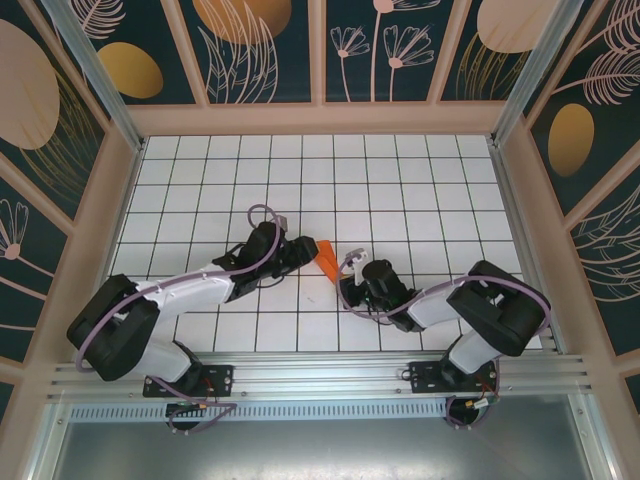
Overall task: Fold a paper plane with a square sheet of paper (pick it up from the middle)
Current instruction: Fold the wing for the fifth time at the center of the table.
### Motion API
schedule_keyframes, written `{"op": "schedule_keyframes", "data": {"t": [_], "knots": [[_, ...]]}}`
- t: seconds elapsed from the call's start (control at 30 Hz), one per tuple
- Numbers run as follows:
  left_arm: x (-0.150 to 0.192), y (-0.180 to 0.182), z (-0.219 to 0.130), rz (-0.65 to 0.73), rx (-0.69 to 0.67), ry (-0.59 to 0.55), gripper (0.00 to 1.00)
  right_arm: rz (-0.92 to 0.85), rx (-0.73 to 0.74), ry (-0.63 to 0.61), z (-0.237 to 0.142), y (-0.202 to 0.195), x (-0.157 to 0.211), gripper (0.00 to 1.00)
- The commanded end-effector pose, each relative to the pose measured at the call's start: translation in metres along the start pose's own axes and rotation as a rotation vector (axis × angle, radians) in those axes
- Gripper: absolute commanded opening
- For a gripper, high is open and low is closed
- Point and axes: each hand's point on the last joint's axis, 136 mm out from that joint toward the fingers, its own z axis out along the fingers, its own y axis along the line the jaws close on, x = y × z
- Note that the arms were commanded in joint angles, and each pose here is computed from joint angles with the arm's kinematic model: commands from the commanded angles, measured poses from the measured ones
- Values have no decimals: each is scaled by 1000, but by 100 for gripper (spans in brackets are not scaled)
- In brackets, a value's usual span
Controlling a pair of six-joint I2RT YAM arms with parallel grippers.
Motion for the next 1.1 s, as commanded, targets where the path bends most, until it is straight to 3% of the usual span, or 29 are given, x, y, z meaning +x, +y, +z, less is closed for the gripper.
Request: {"op": "schedule_keyframes", "data": {"t": [0.0, 0.17, 0.43, 0.87, 1.07], "knots": [[6, -8, 8, 22, 65, 39, 54, 133, -103, 2, -5, 11, -2, 2], [15, -11, 19, 15, 104, 92, 49, 233, -95, 26, -5, 0, 6, 2], [25, -23, 38, 21, 157, 171, 48, 338, -56, 56, -2, -13, 17, 2], [30, -18, 70, 23, 148, 220, 48, 314, -26, 78, -4, -19, 25, 4], [35, -7, 78, 27, 118, 235, 48, 320, -44, 96, -6, -12, 20, 13]]}}
